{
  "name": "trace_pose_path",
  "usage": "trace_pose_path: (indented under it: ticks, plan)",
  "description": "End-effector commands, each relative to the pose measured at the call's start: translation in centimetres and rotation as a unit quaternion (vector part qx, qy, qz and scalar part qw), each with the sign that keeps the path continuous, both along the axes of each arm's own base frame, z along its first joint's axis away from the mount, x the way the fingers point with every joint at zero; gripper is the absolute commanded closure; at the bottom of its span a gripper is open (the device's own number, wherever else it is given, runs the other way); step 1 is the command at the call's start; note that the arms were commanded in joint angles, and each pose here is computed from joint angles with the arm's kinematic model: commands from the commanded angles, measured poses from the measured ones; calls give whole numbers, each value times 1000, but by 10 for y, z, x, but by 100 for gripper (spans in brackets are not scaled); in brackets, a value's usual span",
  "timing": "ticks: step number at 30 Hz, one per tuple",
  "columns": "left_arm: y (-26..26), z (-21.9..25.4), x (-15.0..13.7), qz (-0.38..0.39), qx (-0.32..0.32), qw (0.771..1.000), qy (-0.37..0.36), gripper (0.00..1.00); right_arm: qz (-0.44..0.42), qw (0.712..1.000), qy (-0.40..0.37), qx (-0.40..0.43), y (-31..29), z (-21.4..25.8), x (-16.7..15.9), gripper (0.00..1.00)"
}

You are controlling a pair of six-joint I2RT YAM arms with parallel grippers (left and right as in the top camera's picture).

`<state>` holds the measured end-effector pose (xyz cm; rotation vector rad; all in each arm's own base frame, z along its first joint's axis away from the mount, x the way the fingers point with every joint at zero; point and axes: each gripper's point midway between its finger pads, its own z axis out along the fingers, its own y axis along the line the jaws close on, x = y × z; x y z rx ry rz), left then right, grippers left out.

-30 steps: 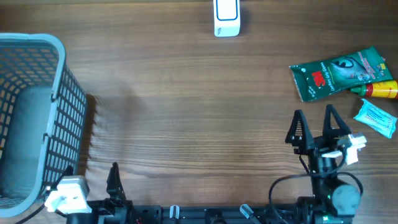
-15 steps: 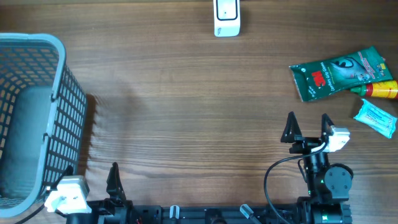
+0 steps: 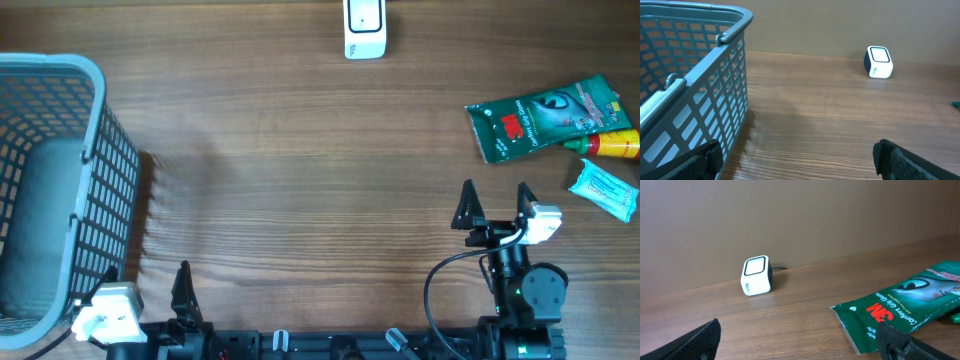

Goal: Scan the item barcode

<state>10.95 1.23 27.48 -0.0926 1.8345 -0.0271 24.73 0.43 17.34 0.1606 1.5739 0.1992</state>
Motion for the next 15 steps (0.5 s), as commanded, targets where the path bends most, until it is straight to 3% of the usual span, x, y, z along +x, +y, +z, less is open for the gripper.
trace_pose_path:
  ticks: [1, 8, 12, 15]
  plan:
    - [0, 1, -1, 1, -2, 1000, -3, 0, 10, 1000, -6, -9, 4, 2, -1, 0]
    - [-1, -2, -1, -1, -5, 1000, 3, 0, 10, 1000, -6, -9, 4, 2, -1, 0]
    - [-23, -8, 4, -40, -41, 998, 9, 0, 10, 1000, -6, -9, 4, 2, -1, 1]
    - [-57, 27, 16, -134, -60, 987, -70, 0, 10, 1000, -5, -9, 4, 2, -1, 0]
